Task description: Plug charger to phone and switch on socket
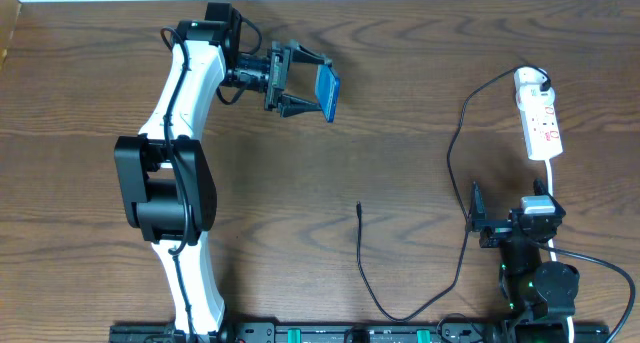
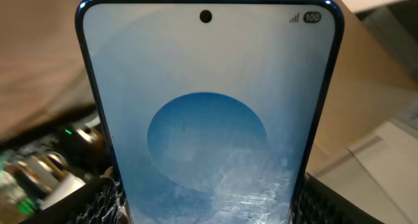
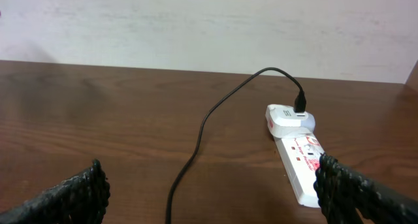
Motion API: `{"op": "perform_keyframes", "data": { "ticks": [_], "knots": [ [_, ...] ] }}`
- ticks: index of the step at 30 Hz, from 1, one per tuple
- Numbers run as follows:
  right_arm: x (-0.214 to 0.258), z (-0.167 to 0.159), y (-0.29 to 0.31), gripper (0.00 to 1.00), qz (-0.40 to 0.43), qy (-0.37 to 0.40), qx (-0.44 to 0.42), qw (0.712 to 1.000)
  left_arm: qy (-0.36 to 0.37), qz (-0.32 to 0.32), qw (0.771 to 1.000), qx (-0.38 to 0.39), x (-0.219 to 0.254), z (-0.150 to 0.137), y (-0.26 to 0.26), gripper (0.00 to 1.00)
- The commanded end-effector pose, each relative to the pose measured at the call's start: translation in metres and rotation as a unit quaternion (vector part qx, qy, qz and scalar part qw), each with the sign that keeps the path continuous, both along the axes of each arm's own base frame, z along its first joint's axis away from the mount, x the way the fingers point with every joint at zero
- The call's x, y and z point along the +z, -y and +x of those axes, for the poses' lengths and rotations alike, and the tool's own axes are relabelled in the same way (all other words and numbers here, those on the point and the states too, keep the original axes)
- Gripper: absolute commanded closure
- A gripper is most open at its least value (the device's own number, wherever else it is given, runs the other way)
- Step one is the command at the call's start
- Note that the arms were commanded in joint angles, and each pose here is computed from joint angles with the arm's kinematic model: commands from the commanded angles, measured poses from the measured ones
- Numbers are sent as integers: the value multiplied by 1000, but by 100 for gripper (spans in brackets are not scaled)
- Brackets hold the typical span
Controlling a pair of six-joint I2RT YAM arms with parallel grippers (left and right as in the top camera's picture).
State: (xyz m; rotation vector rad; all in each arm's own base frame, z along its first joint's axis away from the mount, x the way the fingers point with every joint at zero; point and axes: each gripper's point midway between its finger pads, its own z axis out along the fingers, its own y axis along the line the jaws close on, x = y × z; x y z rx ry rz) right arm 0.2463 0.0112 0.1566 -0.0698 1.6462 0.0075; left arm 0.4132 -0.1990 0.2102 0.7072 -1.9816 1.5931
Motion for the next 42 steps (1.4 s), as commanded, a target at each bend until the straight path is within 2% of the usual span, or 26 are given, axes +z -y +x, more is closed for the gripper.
{"op": "perform_keyframes", "data": {
  "ticks": [1,7,42],
  "knots": [
    [-1,0,0,1,-6,-1,1,1000,-23,-69,997,1,45,-4,1,93],
    [-1,0,0,1,-6,-1,1,1000,-64,-67,996,6,45,-4,1,93],
    [-1,0,-1,1,-6,-1,1,1000,-64,-66,996,7,44,-4,1,93]
  ]
}}
